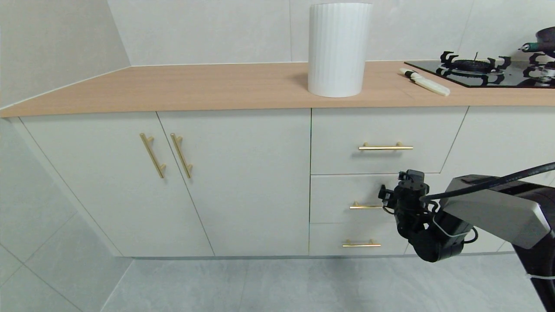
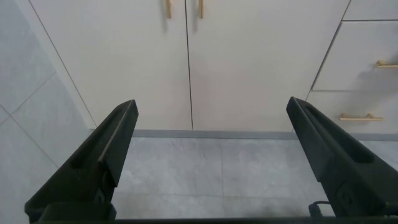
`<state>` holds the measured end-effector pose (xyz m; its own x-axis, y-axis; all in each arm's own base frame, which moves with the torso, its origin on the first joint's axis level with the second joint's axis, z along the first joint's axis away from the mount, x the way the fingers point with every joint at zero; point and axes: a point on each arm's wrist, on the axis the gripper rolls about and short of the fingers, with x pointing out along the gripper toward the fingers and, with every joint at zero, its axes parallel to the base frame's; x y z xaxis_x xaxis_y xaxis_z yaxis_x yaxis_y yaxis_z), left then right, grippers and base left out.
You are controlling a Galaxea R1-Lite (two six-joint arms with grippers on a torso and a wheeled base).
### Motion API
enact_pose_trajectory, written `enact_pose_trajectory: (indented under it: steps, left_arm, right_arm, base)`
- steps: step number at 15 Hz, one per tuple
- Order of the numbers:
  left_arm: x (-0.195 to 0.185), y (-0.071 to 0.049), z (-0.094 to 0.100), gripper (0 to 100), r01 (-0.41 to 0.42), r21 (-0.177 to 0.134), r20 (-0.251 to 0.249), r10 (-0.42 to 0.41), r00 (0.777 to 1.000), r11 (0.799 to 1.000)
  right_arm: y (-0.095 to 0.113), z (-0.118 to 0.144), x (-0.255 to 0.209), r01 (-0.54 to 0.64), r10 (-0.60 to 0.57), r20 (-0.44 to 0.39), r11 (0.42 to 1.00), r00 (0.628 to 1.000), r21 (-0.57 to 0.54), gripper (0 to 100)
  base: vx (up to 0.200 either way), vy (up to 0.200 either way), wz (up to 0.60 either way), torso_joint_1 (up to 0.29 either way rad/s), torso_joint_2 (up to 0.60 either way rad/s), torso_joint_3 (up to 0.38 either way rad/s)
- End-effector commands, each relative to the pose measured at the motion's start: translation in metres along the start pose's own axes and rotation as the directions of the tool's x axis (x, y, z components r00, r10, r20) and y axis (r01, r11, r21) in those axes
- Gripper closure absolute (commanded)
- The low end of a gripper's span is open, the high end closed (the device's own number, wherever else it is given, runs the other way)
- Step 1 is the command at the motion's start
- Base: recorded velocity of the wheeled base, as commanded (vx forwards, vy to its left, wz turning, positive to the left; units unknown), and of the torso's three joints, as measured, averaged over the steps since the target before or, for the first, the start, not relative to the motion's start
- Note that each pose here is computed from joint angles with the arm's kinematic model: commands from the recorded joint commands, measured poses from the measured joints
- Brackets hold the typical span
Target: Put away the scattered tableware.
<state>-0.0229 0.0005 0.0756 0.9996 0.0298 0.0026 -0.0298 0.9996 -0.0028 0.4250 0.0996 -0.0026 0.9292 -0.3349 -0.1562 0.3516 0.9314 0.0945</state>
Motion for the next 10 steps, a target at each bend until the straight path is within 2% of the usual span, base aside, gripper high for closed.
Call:
enact_pose_trajectory:
  steps: [1,3,6,7,8,9,10]
  left_arm:
    - [0.0,0.0,0.0,0,-0.001,0.0,-0.001,0.001,1.0,1.0]
    - [0.0,0.0,0.0,0,-0.001,0.0,-0.001,0.001,1.0,1.0]
    - [0.0,0.0,0.0,0,-0.001,0.0,-0.001,0.001,1.0,1.0]
    - [0.0,0.0,0.0,0,-0.001,0.0,-0.001,0.001,1.0,1.0]
    - [0.0,0.0,0.0,0,-0.001,0.0,-0.001,0.001,1.0,1.0]
    - [0.0,0.0,0.0,0,-0.001,0.0,-0.001,0.001,1.0,1.0]
    - [0.0,0.0,0.0,0,-0.001,0.0,-0.001,0.001,1.0,1.0]
  right_arm:
    - [-0.005,0.013,-0.011,-0.004,0.004,-0.001,1.0,1.0,0.0,0]
    - [-0.013,0.032,-0.034,-0.035,0.035,-0.012,0.999,0.999,-0.005,0]
    - [-0.04,0.105,-0.1,-0.12,0.119,0.065,0.993,0.991,0.015,0]
    - [-0.047,0.116,-0.112,-0.125,0.123,0.084,0.992,0.989,0.014,0]
    - [-0.065,0.139,-0.145,-0.137,0.135,0.133,0.99,0.982,0.009,0]
    - [-0.072,0.146,-0.157,-0.14,0.138,0.149,0.99,0.979,0.003,0]
    - [-0.092,0.16,-0.189,-0.139,0.141,0.182,0.99,0.973,-0.02,0]
  base:
    - [0.0,0.0,0.0,0.0,0.0,0.0]
    - [0.0,0.0,0.0,0.0,0.0,0.0]
    - [0.0,0.0,0.0,0.0,0.0,0.0]
    - [0.0,0.0,0.0,0.0,0.0,0.0]
    - [0.0,0.0,0.0,0.0,0.0,0.0]
    - [0.0,0.0,0.0,0.0,0.0,0.0]
    - [0.0,0.0,0.0,0.0,0.0,0.0]
